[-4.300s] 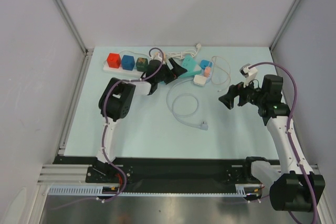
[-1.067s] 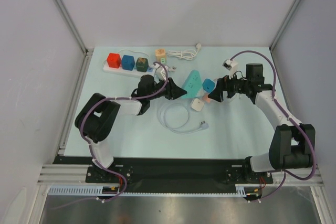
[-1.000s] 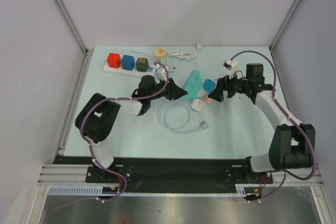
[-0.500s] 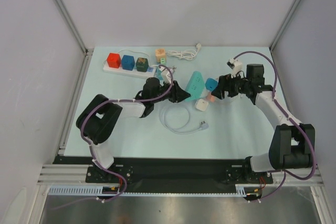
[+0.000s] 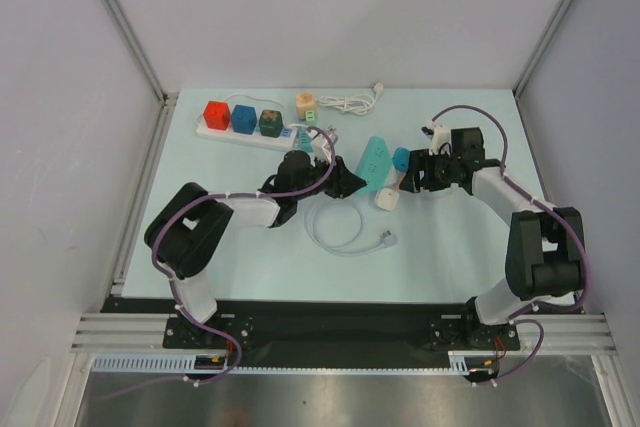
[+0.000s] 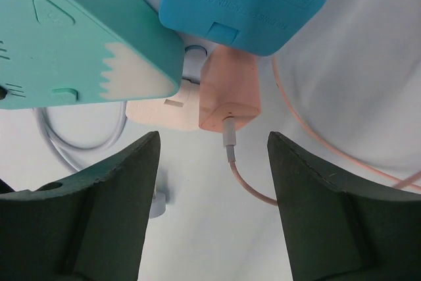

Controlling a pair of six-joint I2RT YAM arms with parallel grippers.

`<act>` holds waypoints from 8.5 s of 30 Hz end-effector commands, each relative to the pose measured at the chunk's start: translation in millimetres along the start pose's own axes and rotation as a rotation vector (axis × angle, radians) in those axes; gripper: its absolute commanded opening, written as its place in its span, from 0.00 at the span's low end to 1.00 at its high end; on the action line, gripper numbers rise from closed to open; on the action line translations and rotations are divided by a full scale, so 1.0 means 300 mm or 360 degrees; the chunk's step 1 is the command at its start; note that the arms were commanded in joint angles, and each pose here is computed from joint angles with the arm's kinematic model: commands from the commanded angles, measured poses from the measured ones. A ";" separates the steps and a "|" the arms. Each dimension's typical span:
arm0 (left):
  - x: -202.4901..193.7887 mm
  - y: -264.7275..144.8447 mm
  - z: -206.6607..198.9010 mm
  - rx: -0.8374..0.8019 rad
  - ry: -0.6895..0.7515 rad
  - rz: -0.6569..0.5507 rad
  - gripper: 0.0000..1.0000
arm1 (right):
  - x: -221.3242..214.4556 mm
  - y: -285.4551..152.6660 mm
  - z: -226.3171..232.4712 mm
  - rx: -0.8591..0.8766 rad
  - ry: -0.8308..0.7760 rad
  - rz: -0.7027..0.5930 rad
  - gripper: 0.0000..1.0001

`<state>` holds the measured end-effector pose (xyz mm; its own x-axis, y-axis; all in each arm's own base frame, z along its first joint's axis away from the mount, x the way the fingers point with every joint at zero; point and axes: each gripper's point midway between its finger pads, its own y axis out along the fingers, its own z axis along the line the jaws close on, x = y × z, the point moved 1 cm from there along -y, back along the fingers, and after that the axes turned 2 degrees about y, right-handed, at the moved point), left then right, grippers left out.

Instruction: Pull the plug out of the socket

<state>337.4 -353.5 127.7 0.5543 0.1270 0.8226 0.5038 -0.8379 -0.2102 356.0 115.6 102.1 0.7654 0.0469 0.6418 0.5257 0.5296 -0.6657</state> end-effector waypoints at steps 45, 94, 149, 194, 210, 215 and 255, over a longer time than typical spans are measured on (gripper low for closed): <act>0.044 0.134 -0.064 -0.0253 0.0331 0.0189 0.42 | 0.045 0.121 0.015 0.0172 0.0187 0.0047 0.00; 0.042 -0.728 0.322 0.0737 -0.0842 -0.0430 0.00 | 0.113 -0.006 -0.060 0.0100 0.0161 -0.0139 0.00; 0.094 -0.356 -0.006 0.0292 -0.0056 -0.0174 1.00 | 0.114 -0.046 0.077 0.0373 -0.0097 -0.0142 0.00; 0.060 0.209 0.088 0.0635 -0.0119 0.0119 0.00 | 0.240 -0.241 0.123 0.0145 -0.0360 -0.0470 0.00; 0.160 0.170 0.100 0.0732 0.0010 0.0097 0.00 | 0.268 -0.428 0.098 0.0100 -0.0438 -0.0537 0.00; 0.203 0.168 0.034 0.0568 0.0055 0.0035 0.00 | 0.317 -0.484 -0.007 -0.0224 -0.0407 -0.0628 0.00; 0.213 -0.057 -0.169 0.0067 0.0032 -0.0088 0.00 | 0.386 -0.011 -0.859 -0.0890 -0.0422 -0.0404 0.14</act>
<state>326.5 -347.4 174.7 0.5653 0.0640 0.8224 0.5623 -0.7594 -0.3274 521.1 -90.6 64.9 0.5507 0.1899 0.8128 0.8176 0.0733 -0.5711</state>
